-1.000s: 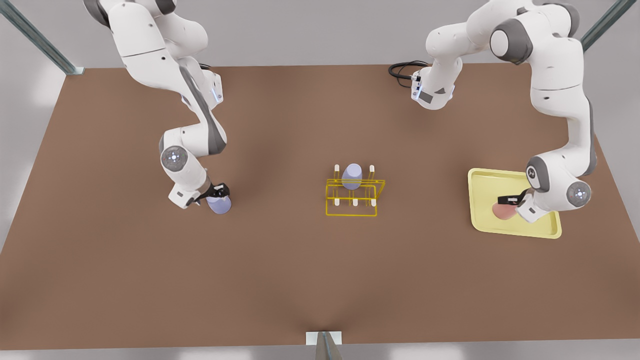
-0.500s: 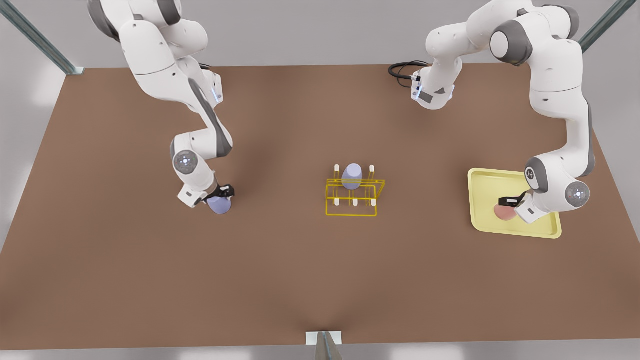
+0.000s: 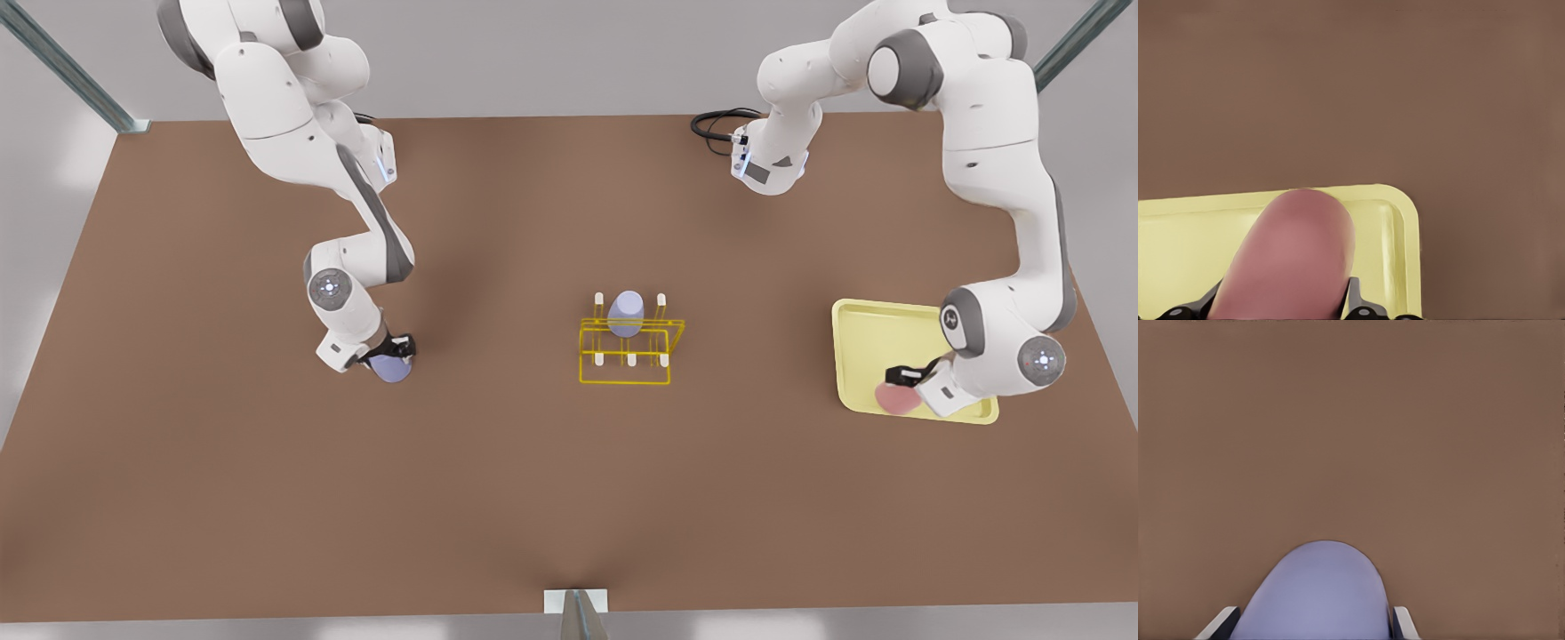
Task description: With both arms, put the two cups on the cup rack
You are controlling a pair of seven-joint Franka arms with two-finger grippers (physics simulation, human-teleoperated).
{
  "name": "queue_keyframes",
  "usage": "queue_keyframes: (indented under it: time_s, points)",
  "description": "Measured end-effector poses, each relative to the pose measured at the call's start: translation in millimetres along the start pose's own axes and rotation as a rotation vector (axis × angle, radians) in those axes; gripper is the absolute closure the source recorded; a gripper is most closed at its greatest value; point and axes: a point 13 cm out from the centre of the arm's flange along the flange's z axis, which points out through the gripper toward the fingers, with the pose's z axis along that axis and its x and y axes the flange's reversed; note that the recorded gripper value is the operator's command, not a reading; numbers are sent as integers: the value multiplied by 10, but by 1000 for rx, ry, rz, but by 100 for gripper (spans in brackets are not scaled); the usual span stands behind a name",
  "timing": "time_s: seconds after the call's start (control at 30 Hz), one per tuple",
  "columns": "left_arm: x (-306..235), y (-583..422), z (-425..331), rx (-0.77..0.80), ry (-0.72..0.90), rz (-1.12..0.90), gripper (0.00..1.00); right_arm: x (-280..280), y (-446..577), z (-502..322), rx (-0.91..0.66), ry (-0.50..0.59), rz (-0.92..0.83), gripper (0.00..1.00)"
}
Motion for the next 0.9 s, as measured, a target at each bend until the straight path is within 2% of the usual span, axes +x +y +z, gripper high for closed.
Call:
queue_keyframes:
  time_s: [0.17, 0.27, 0.4, 0.53, 0.73, 0.77, 0.9]
  points:
    - [-881, -2027, -722, 62, -79, 177, 16, -53, -42, -31, -1, -9, 7, 16]
    - [-1150, -3115, -919, 119, -110, 217, 16, -98, -27, -109, -4, -24, 7, 16]
    - [-948, -4150, -947, 164, -44, 244, 16, -191, 235, -381, -42, -69, -2, 16]
    - [-612, -4493, -936, 169, 62, 205, 16, -495, 1097, -781, -197, -119, 53, 16]
    - [-350, -4670, -834, 148, 155, 113, 16, -1183, 1879, -1624, -396, -173, 138, 15]
    - [-334, -4692, -817, 145, 162, 98, 0, -1240, 1967, -1710, -416, -170, 140, 15]
    - [-302, -4691, -759, 137, 185, 37, 0, -1187, 2386, -1771, -461, -122, 115, 15]
